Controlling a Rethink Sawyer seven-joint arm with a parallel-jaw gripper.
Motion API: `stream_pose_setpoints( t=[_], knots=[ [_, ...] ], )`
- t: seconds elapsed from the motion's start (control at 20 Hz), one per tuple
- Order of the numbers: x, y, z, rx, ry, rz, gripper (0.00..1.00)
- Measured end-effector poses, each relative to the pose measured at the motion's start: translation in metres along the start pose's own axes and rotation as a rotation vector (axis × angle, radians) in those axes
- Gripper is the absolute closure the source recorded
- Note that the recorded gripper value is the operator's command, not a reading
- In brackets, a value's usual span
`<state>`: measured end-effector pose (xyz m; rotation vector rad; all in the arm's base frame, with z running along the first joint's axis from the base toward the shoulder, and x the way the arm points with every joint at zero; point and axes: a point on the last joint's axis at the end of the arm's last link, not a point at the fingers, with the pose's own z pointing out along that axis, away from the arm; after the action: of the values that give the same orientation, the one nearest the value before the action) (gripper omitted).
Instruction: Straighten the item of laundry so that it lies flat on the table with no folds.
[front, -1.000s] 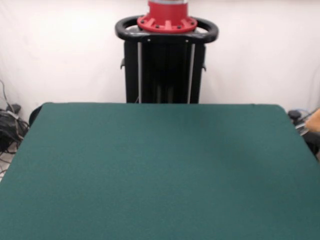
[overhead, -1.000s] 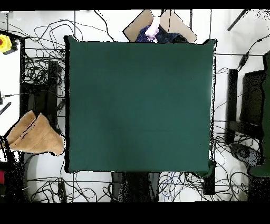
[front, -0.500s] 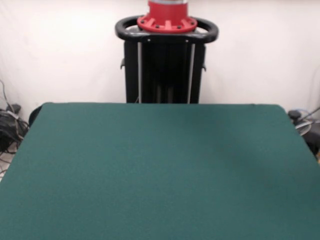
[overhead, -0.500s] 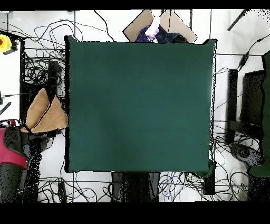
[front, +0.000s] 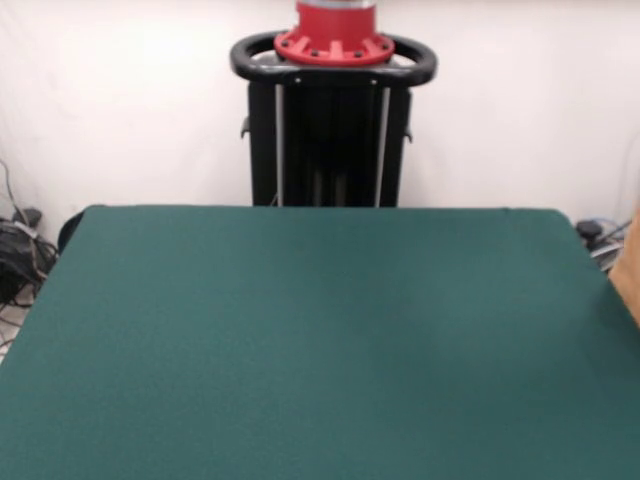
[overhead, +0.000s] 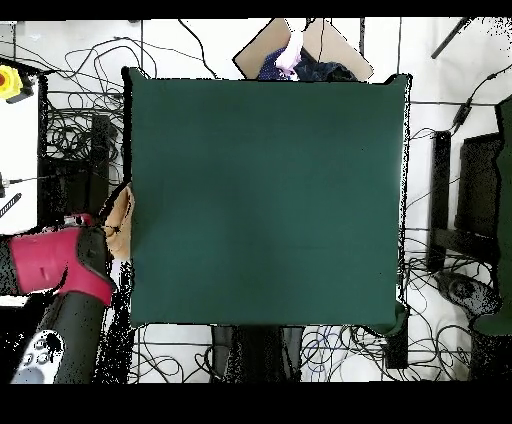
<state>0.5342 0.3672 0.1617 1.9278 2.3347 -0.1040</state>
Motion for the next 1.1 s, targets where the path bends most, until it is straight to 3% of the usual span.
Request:
stream_pose_setpoints(
  t=[0.3,0.65,0.95,1.1],
  knots=[
    [-0.079,0.008,-0.014,-0.004,-0.023,0.031,1.00],
    [-0.148,0.016,-0.031,-0.023,-0.020,0.011,1.00],
    [-0.193,0.014,-0.025,-0.017,-0.009,-0.036,1.00],
    [-0.204,0.010,-0.018,-0.023,-0.016,-0.063,1.00]
  ],
)
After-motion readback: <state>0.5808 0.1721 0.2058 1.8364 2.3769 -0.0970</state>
